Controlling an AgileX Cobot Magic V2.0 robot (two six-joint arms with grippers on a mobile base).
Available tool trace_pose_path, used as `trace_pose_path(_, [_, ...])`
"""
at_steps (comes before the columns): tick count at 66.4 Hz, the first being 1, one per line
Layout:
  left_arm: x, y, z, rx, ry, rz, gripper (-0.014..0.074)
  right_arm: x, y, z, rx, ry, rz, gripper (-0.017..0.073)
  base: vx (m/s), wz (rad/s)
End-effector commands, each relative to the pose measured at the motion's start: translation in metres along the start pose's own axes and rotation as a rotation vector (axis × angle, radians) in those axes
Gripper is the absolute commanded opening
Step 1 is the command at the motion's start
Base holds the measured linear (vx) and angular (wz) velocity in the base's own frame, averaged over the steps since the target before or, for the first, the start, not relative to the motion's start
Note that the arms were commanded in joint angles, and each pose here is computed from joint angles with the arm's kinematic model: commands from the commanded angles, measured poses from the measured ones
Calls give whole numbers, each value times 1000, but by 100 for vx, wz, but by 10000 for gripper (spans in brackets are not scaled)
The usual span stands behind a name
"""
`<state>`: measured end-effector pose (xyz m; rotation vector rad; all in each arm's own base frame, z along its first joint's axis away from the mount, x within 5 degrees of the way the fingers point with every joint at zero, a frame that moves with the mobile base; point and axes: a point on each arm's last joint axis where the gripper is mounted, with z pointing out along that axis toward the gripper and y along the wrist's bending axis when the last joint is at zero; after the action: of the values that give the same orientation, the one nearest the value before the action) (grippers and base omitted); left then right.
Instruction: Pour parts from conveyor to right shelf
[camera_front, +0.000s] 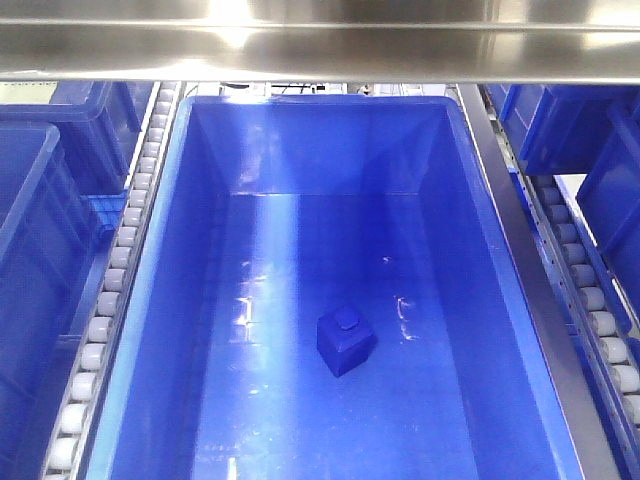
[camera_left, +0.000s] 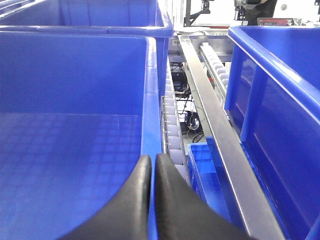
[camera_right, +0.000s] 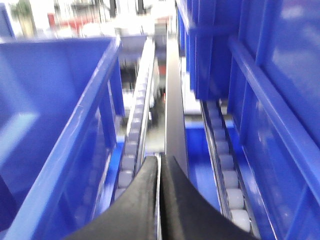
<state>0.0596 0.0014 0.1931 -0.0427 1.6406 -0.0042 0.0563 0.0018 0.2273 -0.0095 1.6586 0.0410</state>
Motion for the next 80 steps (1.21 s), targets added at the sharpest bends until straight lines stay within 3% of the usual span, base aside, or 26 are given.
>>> trace_pose_path(1, [-13,0,0,2,-84,-16,-6,-1,0,-4,6,-97,-5,-9,0,0])
trace_pose_path(9, [-13,0,0,2,-84,-16,-6,31,-1,1,6,-38,-4,-9,0,0])
trace_pose_path(18, [-13,0,0,2,-84,-16,-6,53,-2,2,13,143,-9,-9,0,0])
trace_pose_path(80, [-13,0,0,2,-84,-16,-6,52,-2,2,13,139,-11,-9,0,0])
